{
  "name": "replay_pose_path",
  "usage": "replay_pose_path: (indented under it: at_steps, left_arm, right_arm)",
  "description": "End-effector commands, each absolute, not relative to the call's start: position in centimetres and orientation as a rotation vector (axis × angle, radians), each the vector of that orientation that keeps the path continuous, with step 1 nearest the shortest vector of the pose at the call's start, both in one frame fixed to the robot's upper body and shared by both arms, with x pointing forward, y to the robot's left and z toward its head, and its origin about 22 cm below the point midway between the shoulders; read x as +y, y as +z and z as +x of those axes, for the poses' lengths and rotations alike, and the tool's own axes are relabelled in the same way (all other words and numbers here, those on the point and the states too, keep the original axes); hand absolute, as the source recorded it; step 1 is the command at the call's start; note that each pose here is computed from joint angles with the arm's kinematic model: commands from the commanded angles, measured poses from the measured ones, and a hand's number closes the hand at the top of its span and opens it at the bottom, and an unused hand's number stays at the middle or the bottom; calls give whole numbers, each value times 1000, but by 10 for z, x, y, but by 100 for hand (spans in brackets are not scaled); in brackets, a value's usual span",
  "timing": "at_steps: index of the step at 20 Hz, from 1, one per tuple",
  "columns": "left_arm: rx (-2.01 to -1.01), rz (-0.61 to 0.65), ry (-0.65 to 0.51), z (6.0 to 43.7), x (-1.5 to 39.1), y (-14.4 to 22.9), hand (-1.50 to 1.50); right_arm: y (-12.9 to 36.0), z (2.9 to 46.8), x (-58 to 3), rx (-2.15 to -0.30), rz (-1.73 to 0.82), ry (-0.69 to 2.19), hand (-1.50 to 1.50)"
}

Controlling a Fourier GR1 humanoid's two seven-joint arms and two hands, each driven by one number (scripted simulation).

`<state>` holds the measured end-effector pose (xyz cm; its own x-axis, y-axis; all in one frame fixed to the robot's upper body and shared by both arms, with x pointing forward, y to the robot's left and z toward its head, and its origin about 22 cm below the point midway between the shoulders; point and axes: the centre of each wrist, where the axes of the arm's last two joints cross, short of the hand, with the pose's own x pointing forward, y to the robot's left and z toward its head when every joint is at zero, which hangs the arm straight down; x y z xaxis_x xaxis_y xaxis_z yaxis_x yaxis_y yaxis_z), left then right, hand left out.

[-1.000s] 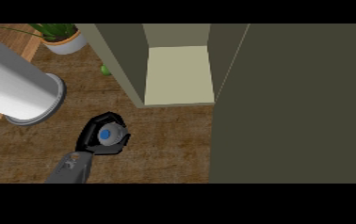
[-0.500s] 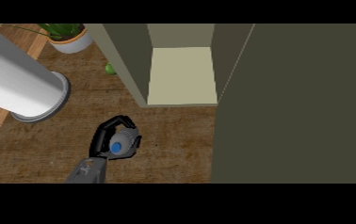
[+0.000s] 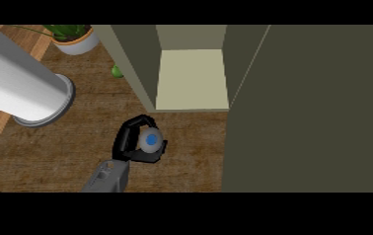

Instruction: Pick up the bottled water, place it into the cabinet and close the cabinet

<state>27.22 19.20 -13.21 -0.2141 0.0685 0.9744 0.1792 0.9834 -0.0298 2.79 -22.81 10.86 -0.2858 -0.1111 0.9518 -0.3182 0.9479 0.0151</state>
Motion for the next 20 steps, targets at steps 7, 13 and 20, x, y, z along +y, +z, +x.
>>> replay_pose_path:
  at_steps: [7,13,20]
  left_arm:
    - [-1761,-174,-119,318,123,-57,150]
    - [-1736,-120,-88,330,89,-24,150]
    - [-1682,-46,-67,377,74,18,150]
  right_arm:
    - [143,26,-232,-1924,296,190,-150]
    - [134,25,-235,-1921,315,162,-150]
    - [119,22,-245,-1922,304,179,-150]
